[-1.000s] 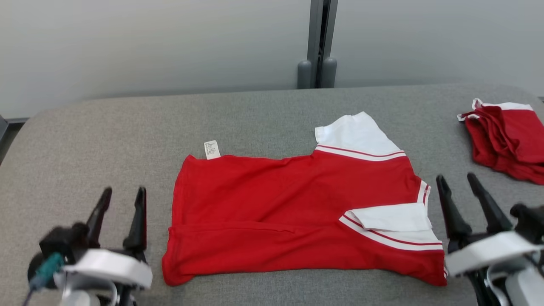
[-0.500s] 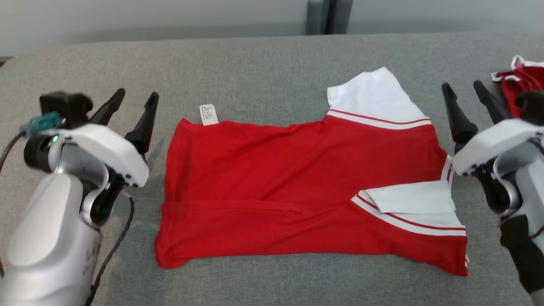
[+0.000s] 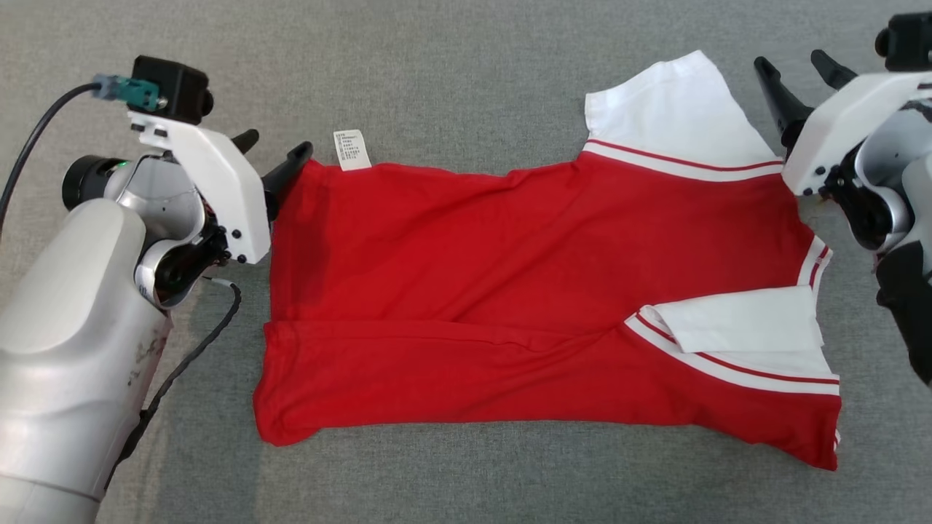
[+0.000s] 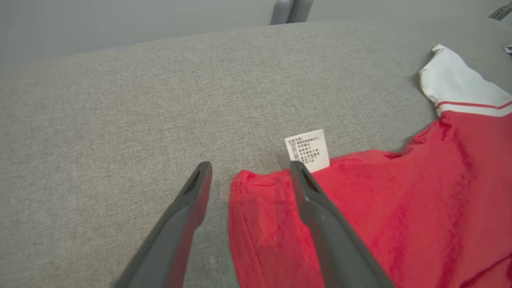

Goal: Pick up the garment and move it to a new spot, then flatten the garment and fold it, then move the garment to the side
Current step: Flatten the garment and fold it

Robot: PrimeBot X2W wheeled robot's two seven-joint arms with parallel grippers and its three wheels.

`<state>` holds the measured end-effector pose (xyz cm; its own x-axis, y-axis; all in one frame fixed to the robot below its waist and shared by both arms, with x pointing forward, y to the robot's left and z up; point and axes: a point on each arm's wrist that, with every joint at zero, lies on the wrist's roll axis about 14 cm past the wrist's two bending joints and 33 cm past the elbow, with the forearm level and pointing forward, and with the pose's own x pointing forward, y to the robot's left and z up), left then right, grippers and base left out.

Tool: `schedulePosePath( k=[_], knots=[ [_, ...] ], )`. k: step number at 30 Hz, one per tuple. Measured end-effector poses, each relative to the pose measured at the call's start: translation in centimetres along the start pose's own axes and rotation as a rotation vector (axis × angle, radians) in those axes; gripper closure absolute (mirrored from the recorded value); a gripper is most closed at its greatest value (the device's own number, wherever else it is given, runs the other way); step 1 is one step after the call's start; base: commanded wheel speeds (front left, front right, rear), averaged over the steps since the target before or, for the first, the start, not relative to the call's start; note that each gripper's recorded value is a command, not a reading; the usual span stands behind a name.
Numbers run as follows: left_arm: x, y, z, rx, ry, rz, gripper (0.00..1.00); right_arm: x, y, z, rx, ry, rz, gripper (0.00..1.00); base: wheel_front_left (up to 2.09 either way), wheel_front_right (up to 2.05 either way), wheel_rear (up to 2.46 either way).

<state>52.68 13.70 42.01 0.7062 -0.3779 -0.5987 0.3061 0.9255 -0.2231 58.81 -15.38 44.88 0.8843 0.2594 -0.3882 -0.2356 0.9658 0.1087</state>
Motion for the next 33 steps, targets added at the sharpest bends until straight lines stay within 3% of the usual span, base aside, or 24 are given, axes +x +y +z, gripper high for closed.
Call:
schedulePosePath(
  k=[10,21,22,23,24,25,33],
  knots=[
    [1.5,0.3,-2.1,-0.001,0.165,-0.018,0.00,3.0,0.8,-1.4,-0.039,0.128,0.024,0.00,0.00,0.00,0.00],
    [3.1,0.2,-4.8,-0.074,0.272,-0.044,0.01,5.0,1.6,-2.1,-0.100,0.159,0.049,0.00,0.00,0.00,0.00],
    [3.2,0.0,-4.8,-0.095,0.275,-0.052,0.14,5.1,1.6,-2.2,-0.108,0.165,0.047,0.00,0.00,0.00,0.00],
    [3.2,-0.1,-4.8,-0.110,0.277,-0.058,0.55,5.2,1.4,-2.3,-0.113,0.171,0.044,0.00,0.00,0.00,0.00],
    [3.3,-0.1,-4.9,-0.114,0.278,-0.061,0.87,5.3,1.3,-2.4,-0.118,0.177,0.041,0.00,0.00,0.00,0.00],
    [3.4,-0.1,-5.0,-0.114,0.281,-0.061,1.00,5.4,1.2,-2.6,-0.124,0.185,0.038,0.00,0.00,0.00,0.00],
    [3.7,-1.1,-4.7,-0.109,0.255,-0.094,1.00,6.5,1.1,-3.4,-0.148,0.257,0.025,0.00,0.00,0.00,0.00]
  ],
)
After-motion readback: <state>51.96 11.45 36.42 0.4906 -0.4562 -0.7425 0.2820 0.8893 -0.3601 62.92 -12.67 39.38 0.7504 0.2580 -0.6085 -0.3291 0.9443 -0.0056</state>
